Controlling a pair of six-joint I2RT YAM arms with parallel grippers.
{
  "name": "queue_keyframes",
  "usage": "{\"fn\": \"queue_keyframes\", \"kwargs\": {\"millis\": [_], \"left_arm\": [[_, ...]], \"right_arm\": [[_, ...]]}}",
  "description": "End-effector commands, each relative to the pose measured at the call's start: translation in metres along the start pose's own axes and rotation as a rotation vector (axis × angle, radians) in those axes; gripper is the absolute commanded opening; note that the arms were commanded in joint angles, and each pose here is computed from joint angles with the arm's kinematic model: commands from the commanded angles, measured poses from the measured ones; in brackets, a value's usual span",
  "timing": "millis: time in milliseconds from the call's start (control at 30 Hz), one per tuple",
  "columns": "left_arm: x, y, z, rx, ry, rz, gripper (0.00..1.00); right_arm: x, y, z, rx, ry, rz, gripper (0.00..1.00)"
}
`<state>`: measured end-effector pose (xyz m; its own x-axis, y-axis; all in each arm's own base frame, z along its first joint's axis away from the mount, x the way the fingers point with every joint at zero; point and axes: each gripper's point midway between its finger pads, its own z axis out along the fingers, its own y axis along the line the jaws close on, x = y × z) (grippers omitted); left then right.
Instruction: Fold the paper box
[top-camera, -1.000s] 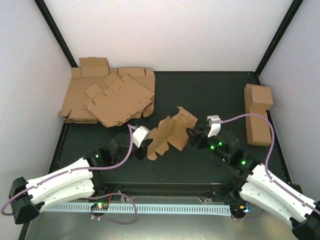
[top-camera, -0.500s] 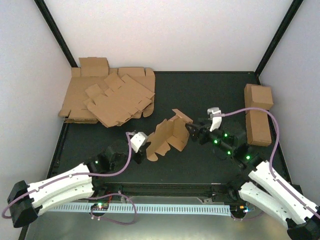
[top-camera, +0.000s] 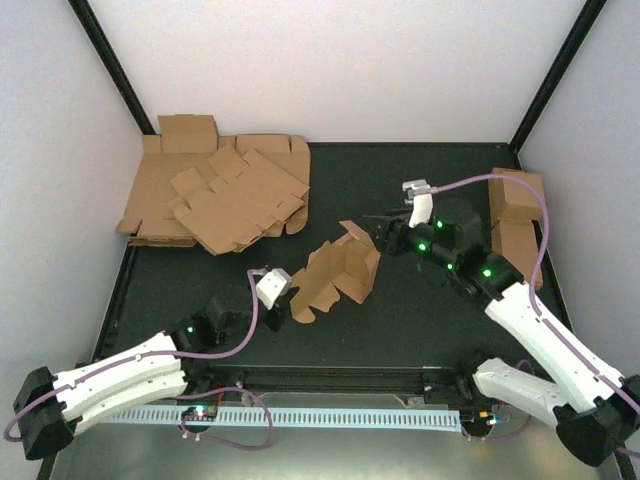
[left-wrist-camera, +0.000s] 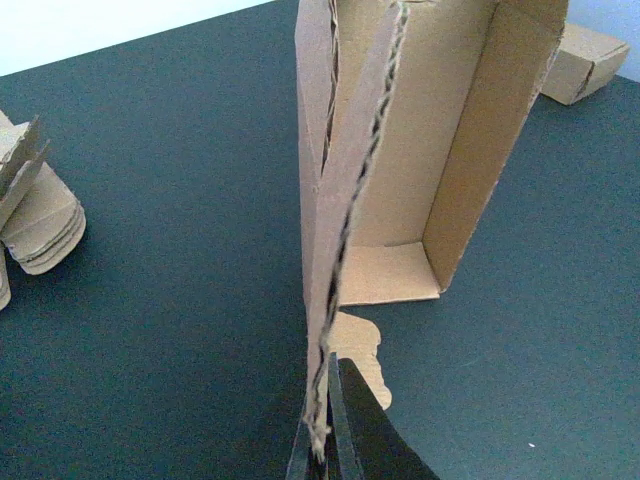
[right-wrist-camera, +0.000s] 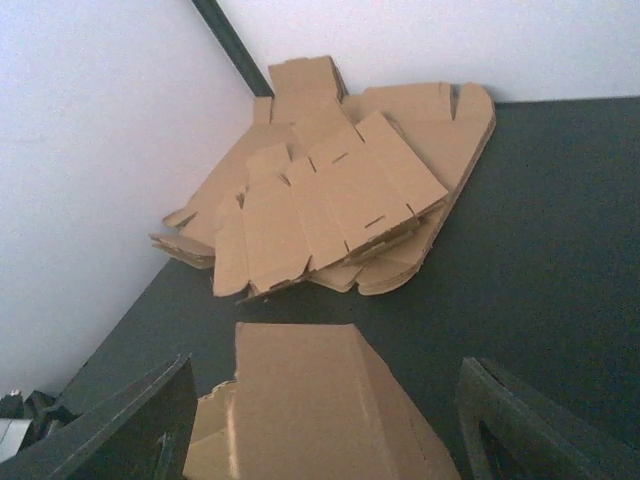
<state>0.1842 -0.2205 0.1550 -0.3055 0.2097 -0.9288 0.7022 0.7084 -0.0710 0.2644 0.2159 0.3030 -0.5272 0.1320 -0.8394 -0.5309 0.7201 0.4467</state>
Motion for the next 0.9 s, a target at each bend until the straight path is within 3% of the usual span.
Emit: {"fn": "queue_keyframes", "kwargs": {"millis": [0,867], "left_arm": [[-0.002,-0.001,0.0,0.009,-0.024,-0.006,0.04],[-0.002,-0.001,-0.003,0.01,-0.04,0.0,0.06]], "right_arm": [[0.007,-0.004,0.011,0.021,0.086,0.011,0.74],[0.068,0.0,0.032,-0.114,0.278,0.05,0.69]]}}
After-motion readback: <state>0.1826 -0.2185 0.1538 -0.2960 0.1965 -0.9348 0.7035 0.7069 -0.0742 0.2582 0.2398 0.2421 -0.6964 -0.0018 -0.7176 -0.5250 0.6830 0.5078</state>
